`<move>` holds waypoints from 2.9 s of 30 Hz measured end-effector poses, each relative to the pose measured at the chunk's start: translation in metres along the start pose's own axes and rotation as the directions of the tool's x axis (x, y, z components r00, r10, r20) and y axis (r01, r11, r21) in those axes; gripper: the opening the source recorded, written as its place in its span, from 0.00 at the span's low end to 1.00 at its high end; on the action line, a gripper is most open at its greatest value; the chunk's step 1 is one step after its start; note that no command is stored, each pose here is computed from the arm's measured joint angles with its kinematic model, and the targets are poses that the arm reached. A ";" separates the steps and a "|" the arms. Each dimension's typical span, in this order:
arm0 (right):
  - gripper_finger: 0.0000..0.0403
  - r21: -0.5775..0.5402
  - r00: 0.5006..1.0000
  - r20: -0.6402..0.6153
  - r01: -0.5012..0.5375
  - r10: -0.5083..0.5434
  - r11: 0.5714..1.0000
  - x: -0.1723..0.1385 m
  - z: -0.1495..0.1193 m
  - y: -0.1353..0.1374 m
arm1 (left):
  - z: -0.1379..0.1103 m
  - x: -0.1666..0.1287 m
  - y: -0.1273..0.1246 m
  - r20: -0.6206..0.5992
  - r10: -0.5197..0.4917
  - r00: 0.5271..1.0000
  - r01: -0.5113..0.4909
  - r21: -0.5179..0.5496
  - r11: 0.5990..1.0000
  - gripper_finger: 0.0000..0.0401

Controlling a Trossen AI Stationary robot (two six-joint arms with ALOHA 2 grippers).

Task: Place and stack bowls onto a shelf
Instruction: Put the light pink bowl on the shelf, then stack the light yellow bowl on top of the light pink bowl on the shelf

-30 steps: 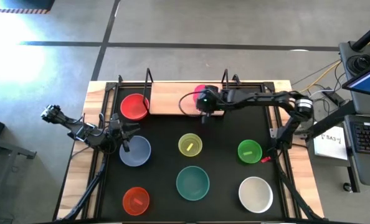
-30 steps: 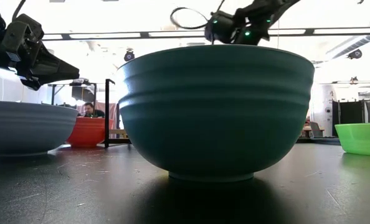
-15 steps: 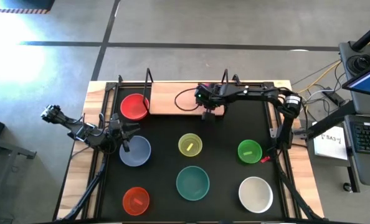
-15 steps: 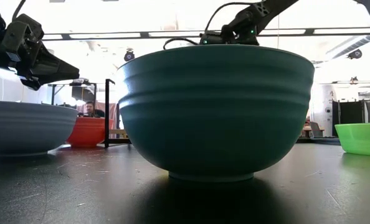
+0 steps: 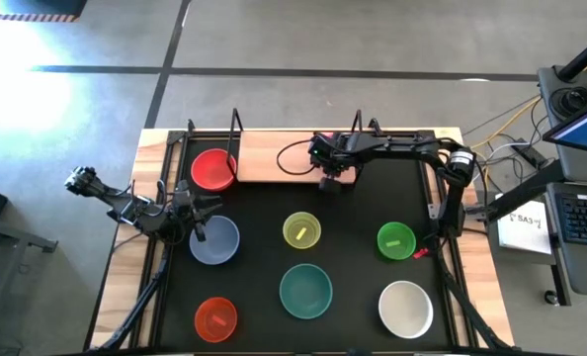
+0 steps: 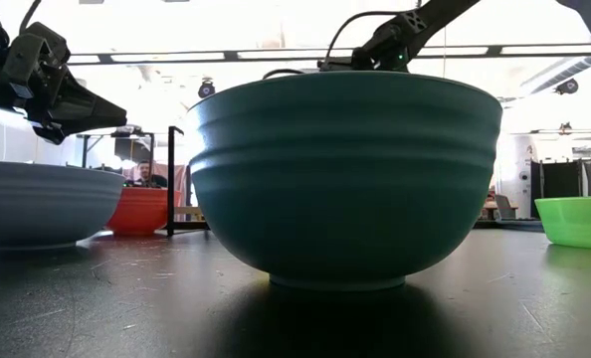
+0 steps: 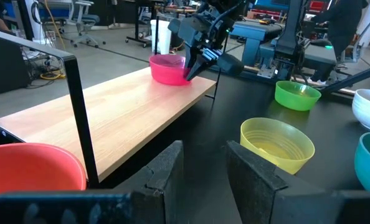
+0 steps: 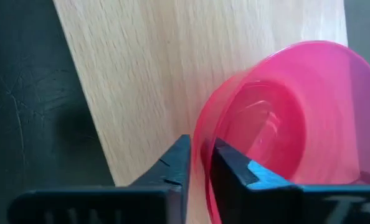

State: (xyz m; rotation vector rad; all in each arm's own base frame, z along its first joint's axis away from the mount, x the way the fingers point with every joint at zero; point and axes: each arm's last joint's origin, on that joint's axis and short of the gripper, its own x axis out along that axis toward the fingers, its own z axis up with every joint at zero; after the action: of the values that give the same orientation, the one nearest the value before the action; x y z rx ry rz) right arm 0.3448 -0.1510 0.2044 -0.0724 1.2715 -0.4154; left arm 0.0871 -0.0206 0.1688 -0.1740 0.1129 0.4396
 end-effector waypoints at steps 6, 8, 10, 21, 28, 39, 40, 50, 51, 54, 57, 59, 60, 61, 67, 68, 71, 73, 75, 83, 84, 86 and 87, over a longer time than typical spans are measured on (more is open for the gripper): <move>0.29 -0.001 1.000 0.017 0.003 -0.003 1.000 -0.005 0.005 -0.001 | 0.000 0.000 0.000 0.000 0.000 1.000 0.000 0.000 1.000 0.26; 0.34 0.001 0.999 0.034 0.005 -0.005 1.000 -0.011 0.009 -0.002 | 0.000 0.000 0.000 0.000 0.000 1.000 0.000 0.000 1.000 0.26; 0.37 0.002 0.999 0.045 0.007 -0.007 1.000 -0.018 0.013 -0.004 | 0.000 0.000 0.000 0.000 0.000 1.000 0.000 0.000 1.000 0.26; 0.41 0.162 0.999 -0.044 -0.021 0.028 0.987 -0.049 0.018 0.000 | 0.000 0.000 0.000 0.000 0.000 1.000 0.000 0.000 1.000 0.26; 0.41 0.143 0.997 -0.043 -0.063 0.070 0.988 -0.070 0.022 0.035 | 0.000 0.000 0.000 0.000 0.000 1.000 0.000 0.000 1.000 0.26; 0.41 0.343 0.976 -0.045 -0.186 0.214 0.921 -0.081 0.023 0.094 | 0.000 0.000 0.000 0.000 0.000 1.000 0.000 0.000 1.000 0.26; 0.41 0.366 0.974 -0.045 -0.189 0.220 0.911 -0.080 0.023 0.098 | 0.000 0.000 0.000 0.000 0.000 1.000 0.000 0.000 1.000 0.26; 0.41 0.511 0.948 -0.064 -0.237 0.311 0.826 -0.069 0.026 0.130 | 0.000 0.000 0.000 0.000 0.000 1.000 0.000 0.000 1.000 0.26; 0.41 0.514 0.948 -0.061 -0.239 0.313 0.824 -0.066 0.027 0.133 | 0.000 0.000 0.000 0.000 0.000 1.000 0.000 0.000 1.000 0.26; 0.41 0.514 0.947 -0.088 -0.224 0.311 0.828 -0.057 0.026 0.142 | 0.000 0.000 0.000 0.000 0.000 1.000 0.000 0.000 1.000 0.26; 0.41 0.527 0.947 -0.105 -0.205 0.302 0.825 -0.047 0.027 0.149 | 0.000 0.000 0.000 0.000 0.000 1.000 0.000 0.000 1.000 0.26; 0.41 0.530 0.947 -0.120 -0.193 0.298 0.826 -0.038 0.027 0.152 | 0.000 0.000 0.000 -0.001 0.000 1.000 0.000 0.001 1.000 0.26; 0.41 0.531 0.946 -0.131 -0.185 0.296 0.827 -0.034 0.027 0.153 | 0.000 0.000 0.000 0.000 0.000 1.000 0.000 0.000 1.000 0.26; 0.41 0.529 0.945 -0.143 -0.177 0.293 0.830 -0.029 0.026 0.155 | 0.000 0.000 0.000 0.000 0.000 1.000 0.000 0.000 1.000 0.26; 0.40 0.514 0.939 -0.201 -0.142 0.279 0.846 -0.006 0.024 0.163 | 0.000 0.000 0.000 -0.001 0.001 1.000 -0.001 0.001 1.000 0.26; 0.40 0.513 0.939 -0.204 -0.140 0.278 0.847 -0.003 0.024 0.164 | 0.000 0.000 0.000 -0.001 0.000 1.000 0.000 0.001 1.000 0.26; 0.35 0.512 0.939 -0.202 -0.141 0.279 0.847 0.001 0.024 0.166 | 0.000 0.000 0.000 -0.001 0.000 1.000 0.000 0.001 1.000 0.26; 0.29 0.508 0.939 -0.199 -0.146 0.281 0.849 0.002 0.025 0.166 | 0.000 0.000 0.000 -0.001 0.000 1.000 0.000 0.002 1.000 0.26; 0.21 0.501 0.939 -0.198 -0.150 0.281 0.852 0.001 0.025 0.167 | 0.000 0.000 0.000 -0.001 0.000 1.000 0.000 0.001 1.000 0.26; 0.02 0.434 0.940 -0.165 -0.203 0.299 0.877 -0.008 0.027 0.164 | 0.000 0.000 0.000 -0.001 0.000 1.000 0.000 0.001 1.000 0.26; 0.02 0.425 0.940 -0.158 -0.211 0.302 0.880 -0.011 0.028 0.163 | 0.000 0.000 0.000 -0.001 0.000 1.000 0.000 0.001 1.000 0.26; 0.02 0.395 0.943 -0.131 -0.234 0.306 0.888 -0.020 0.030 0.158 | 0.000 0.000 0.000 -0.001 0.000 1.000 0.000 0.001 1.000 0.26; 0.02 0.385 0.944 -0.113 -0.246 0.310 0.889 -0.026 0.031 0.154 | 0.000 0.000 0.000 -0.001 0.000 1.000 0.000 0.001 1.000 0.26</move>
State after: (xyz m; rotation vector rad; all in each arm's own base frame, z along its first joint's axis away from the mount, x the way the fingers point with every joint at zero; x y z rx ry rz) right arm 0.4081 -0.0056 0.1945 0.4704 1.3302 -0.4086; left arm 0.0872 -0.0206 0.1687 -0.1730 0.1141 0.4398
